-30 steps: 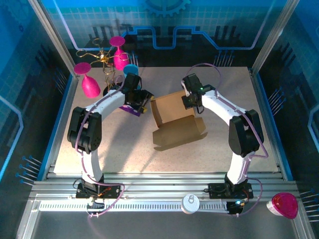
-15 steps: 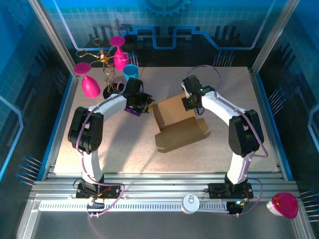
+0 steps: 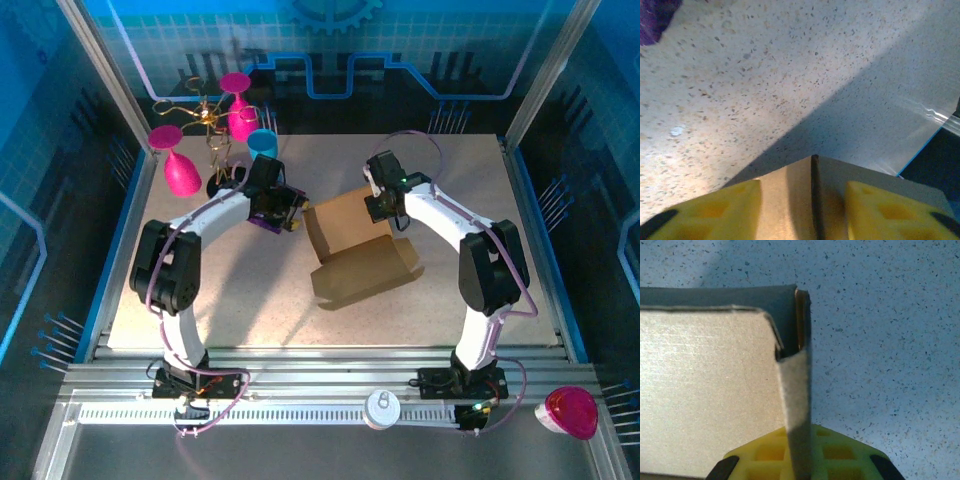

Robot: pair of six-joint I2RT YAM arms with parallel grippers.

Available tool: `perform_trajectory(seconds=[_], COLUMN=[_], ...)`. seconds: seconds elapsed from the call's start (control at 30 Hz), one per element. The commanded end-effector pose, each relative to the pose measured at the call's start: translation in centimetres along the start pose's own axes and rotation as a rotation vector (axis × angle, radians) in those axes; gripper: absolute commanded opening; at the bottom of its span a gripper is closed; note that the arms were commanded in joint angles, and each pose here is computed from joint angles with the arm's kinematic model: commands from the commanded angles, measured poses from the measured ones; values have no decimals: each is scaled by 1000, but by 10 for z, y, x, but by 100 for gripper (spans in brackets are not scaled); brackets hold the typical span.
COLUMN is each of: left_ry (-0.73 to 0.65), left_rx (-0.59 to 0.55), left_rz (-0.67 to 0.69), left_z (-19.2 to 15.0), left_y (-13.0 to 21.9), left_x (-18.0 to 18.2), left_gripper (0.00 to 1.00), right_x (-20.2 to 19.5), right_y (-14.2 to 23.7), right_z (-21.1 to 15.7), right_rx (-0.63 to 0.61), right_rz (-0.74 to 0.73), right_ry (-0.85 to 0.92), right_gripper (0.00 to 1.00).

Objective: Fold the paper box

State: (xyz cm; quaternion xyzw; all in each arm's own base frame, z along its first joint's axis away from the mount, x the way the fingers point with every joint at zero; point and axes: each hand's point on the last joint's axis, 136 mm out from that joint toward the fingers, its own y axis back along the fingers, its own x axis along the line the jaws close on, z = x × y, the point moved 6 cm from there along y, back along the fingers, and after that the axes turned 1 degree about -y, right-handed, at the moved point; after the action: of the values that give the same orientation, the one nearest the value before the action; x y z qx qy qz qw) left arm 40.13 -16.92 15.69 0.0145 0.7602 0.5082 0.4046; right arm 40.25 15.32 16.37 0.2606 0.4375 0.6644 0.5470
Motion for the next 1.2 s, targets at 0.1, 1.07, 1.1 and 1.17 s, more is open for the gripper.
perform_trajectory(seconds=[0.1,1.07,1.1,1.17], left_ry=[-214,-592,-596,-606], left_rx=[-57,-120,-124,-130], left_rz=[36,316,319,322], left_z=[-22,-52,-51,-51], left_y=[42,-51,-52,-54], left_x=[6,30,30,30], left_gripper=[58,39,37,35], right_x=[-9,-7,-7,-6], right_y=[13,10,10,9], right_z=[16,14,14,14], right_rx=[-51,-26,-27,-25], right_rz=[11,23,24,29], right_ry=[-27,-10,-9,-9], right_gripper=[0,0,0,0])
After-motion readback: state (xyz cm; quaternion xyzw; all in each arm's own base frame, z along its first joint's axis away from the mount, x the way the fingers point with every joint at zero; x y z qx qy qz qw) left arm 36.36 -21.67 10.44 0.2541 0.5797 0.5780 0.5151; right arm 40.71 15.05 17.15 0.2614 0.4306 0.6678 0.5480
